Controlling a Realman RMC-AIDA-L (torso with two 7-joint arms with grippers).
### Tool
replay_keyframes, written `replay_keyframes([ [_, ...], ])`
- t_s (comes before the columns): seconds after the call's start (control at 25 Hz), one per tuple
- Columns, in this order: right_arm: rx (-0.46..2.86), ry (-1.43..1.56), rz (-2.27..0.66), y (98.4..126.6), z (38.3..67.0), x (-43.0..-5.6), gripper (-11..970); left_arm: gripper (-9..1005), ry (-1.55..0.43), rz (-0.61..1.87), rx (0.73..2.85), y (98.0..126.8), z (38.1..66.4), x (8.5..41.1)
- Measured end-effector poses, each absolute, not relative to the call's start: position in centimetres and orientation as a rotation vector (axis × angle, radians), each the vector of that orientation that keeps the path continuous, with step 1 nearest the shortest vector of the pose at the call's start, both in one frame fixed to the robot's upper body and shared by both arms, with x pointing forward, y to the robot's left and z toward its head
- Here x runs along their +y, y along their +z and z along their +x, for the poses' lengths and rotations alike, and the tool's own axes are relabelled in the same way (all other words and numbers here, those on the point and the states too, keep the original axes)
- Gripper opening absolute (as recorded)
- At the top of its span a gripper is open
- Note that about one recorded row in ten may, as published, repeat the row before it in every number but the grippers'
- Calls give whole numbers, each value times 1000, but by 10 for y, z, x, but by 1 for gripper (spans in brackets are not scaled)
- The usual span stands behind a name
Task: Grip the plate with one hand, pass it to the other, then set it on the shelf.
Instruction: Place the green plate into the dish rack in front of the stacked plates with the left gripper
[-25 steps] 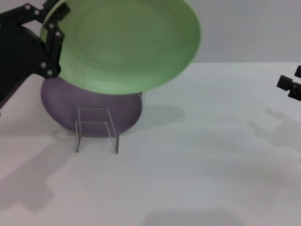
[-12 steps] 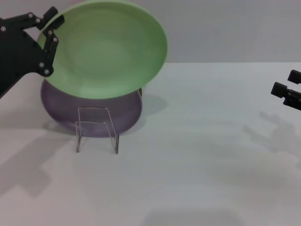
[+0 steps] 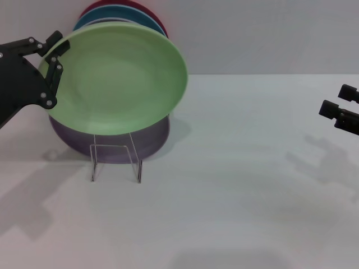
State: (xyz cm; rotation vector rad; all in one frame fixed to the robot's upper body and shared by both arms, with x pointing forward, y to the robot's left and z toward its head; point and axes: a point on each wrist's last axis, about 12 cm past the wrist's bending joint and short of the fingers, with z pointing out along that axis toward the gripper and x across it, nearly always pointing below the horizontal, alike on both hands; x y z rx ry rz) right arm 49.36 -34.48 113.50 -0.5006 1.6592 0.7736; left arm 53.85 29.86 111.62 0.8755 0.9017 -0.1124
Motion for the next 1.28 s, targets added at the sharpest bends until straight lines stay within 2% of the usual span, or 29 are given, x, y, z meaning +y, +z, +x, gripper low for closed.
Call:
replay_keyframes([
  [1.28,1637,797,-554,1136,491,-339,810,59,-83,932,992,1107,549,296],
])
